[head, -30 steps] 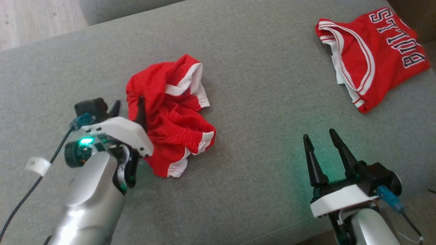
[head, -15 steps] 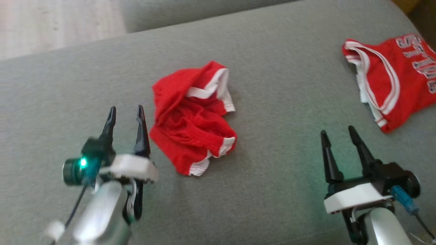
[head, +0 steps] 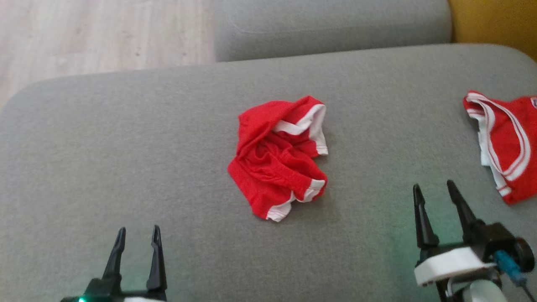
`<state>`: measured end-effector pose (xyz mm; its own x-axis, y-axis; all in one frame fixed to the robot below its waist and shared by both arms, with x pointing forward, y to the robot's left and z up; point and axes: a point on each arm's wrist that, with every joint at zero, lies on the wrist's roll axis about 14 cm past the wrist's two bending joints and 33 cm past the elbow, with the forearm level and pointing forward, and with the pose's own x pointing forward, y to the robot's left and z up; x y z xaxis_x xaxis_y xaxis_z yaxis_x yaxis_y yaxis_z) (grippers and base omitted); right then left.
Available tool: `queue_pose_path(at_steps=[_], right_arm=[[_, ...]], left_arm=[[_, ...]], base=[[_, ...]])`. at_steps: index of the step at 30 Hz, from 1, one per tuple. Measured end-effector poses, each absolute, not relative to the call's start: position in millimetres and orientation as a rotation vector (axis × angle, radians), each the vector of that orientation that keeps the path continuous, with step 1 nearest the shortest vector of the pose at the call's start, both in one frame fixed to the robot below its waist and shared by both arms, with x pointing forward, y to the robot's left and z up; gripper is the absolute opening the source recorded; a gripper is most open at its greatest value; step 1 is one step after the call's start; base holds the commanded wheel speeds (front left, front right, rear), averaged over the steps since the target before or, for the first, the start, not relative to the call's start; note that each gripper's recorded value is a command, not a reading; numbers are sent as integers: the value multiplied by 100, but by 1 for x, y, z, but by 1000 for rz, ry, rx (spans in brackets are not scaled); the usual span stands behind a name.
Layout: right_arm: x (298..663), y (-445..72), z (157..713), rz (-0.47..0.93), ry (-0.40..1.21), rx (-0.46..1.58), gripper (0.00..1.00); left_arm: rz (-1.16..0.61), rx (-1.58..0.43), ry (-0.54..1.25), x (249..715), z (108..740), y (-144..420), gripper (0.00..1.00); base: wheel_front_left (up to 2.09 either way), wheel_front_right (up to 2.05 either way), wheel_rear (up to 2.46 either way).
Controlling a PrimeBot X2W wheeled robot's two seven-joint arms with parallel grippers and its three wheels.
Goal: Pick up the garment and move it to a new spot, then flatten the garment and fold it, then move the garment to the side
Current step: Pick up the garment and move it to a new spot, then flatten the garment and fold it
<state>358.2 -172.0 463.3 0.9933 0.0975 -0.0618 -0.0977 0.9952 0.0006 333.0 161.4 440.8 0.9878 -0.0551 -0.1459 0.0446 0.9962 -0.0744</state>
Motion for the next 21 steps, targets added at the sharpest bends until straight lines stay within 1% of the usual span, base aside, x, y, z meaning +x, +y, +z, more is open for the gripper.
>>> queue_pose_path(at_steps=[7, 11, 21], right_arm=[[344, -153, 449, 152, 108, 12, 100], [339, -150, 446, 161, 118, 22, 100], [333, -150, 442, 154, 133, 28, 100]], left_arm=[[6, -112, 109, 320, 450, 180, 100], [-1, -104, 122, 314, 445, 181, 100], [-42, -85, 129, 319, 442, 174, 100]], base=[[0, 0, 0], [0, 0, 0], [0, 0, 0]])
